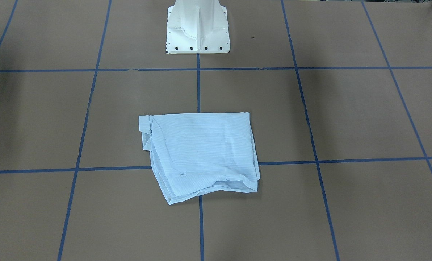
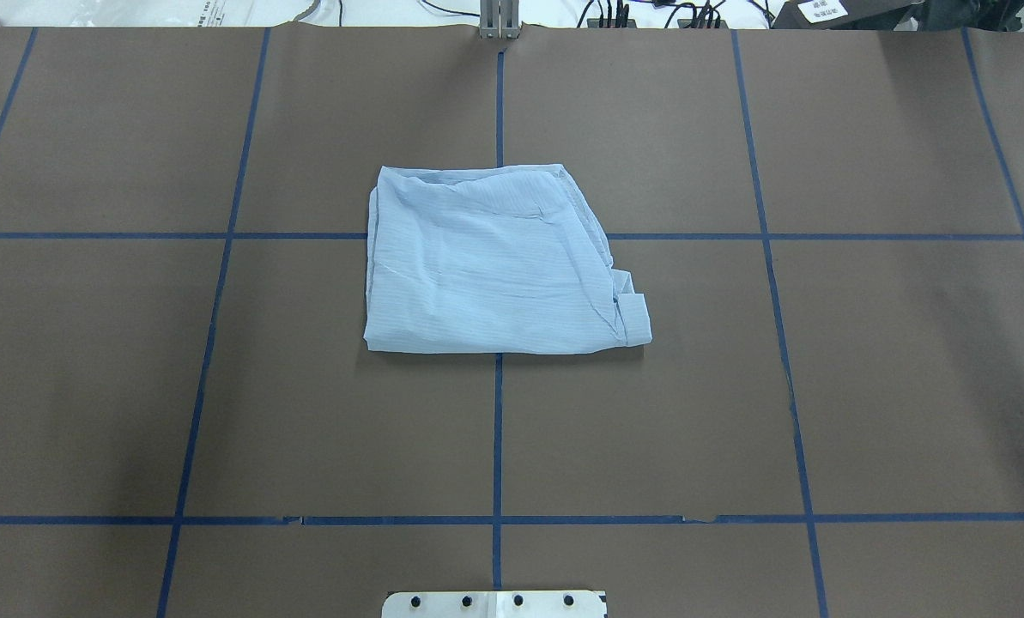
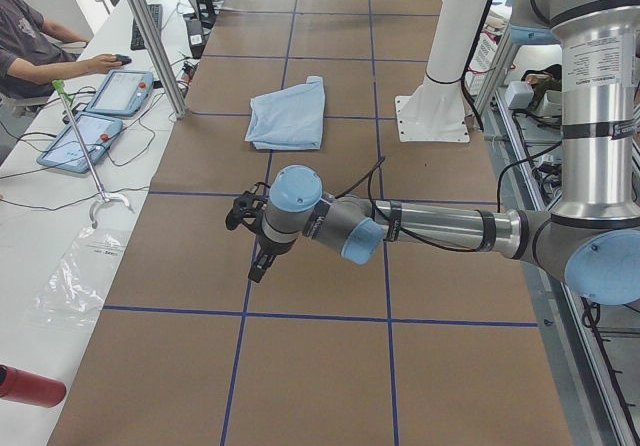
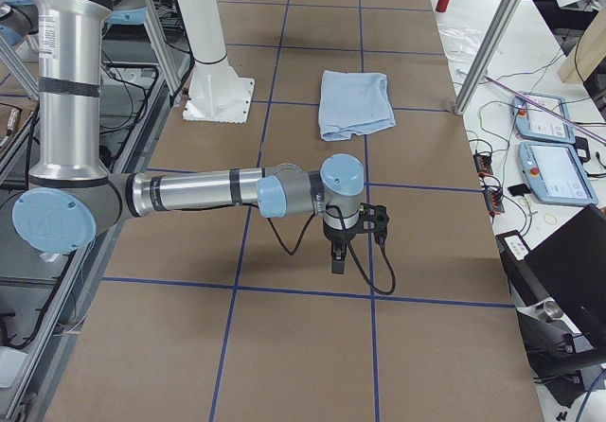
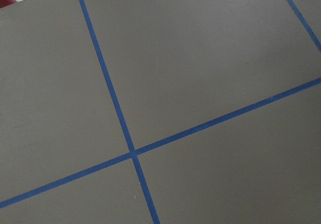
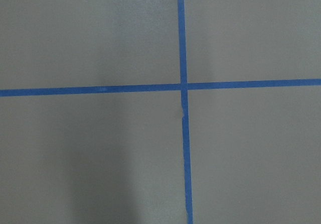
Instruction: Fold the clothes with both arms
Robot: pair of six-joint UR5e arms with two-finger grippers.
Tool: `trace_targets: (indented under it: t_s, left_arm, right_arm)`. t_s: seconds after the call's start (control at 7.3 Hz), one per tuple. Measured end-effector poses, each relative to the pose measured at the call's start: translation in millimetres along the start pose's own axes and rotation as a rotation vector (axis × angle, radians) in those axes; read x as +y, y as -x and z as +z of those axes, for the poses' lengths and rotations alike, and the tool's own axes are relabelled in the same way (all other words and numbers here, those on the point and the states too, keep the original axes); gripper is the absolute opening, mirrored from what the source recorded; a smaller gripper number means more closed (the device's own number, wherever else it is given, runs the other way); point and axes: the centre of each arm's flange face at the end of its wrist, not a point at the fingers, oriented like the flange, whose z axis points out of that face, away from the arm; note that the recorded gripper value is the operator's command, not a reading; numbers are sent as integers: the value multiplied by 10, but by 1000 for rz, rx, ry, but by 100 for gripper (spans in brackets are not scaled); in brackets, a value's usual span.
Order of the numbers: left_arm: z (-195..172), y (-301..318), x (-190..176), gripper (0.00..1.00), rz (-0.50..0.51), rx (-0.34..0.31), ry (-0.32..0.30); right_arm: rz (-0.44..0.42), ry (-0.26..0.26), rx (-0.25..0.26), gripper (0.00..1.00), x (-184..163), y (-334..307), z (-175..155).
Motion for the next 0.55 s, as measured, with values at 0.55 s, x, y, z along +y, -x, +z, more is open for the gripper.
trace_targets:
  t_s: [0.55]
  left_arm:
    - [-19, -66, -73, 100, 40, 9, -29]
  right_arm:
    - [3, 12, -22, 100, -28, -12, 52]
